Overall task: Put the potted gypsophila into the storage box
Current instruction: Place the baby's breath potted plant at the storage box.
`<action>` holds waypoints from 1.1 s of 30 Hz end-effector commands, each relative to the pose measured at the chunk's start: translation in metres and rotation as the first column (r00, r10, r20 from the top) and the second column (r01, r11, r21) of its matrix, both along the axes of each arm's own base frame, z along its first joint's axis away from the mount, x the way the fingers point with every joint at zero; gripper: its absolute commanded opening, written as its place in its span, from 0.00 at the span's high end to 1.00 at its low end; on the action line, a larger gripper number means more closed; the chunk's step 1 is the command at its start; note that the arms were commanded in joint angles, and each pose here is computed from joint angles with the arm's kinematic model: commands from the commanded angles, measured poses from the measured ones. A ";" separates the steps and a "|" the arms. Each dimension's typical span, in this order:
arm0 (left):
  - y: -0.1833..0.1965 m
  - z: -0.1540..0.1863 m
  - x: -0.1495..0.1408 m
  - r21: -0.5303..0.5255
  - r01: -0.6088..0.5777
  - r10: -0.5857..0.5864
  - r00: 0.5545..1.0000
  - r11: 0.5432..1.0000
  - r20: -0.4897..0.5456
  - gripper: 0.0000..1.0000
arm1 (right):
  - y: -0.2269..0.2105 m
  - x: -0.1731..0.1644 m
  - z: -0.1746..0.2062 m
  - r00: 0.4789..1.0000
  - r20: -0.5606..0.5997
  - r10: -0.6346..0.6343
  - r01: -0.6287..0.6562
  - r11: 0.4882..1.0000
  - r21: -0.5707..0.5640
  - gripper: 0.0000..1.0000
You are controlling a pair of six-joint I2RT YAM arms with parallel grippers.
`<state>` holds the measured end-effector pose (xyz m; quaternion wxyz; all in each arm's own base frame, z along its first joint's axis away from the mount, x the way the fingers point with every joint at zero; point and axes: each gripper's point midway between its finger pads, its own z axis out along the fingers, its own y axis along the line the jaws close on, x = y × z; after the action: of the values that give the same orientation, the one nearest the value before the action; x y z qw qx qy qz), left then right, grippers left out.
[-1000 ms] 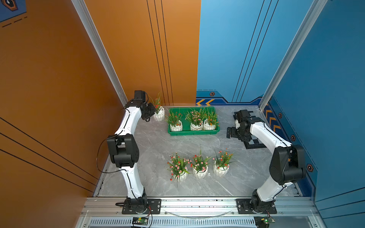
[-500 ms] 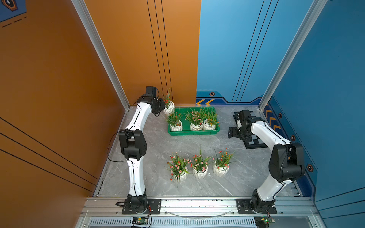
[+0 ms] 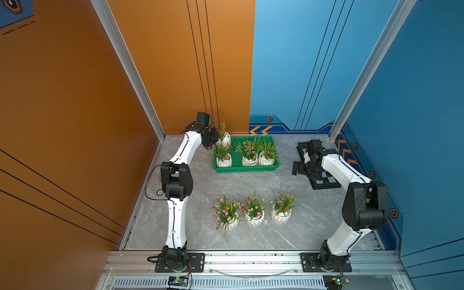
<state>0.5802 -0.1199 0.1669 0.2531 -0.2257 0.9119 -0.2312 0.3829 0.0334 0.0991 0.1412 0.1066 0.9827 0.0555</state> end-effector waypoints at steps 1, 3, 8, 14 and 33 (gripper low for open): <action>-0.010 0.023 0.011 -0.037 0.009 -0.007 0.998 0.999 0.069 1.00 | -0.001 0.004 -0.005 1.000 0.002 0.012 -0.012 1.000 0.010 0.00; -0.010 0.020 0.010 -0.035 0.006 -0.004 0.998 0.999 0.060 1.00 | -0.001 0.004 -0.005 1.000 0.002 0.012 -0.012 1.000 0.012 0.00; -0.012 0.013 0.010 -0.025 0.004 -0.003 0.999 1.000 0.048 1.00 | -0.003 0.004 -0.008 1.000 -0.001 0.006 -0.006 1.000 0.016 0.00; -0.012 0.001 0.013 -0.018 0.000 0.001 1.000 1.000 0.031 1.00 | -0.003 0.004 -0.009 1.000 -0.002 0.006 -0.006 1.000 0.022 0.00; -0.006 -0.041 0.021 0.035 -0.017 0.018 1.000 0.999 -0.021 1.00 | -0.003 0.005 -0.016 1.000 -0.017 0.002 -0.001 1.000 0.023 0.00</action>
<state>0.5880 -0.1229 0.1057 0.2162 -0.2402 0.9247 -0.2012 0.3876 0.0299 0.0914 0.1387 0.1131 0.9820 0.0601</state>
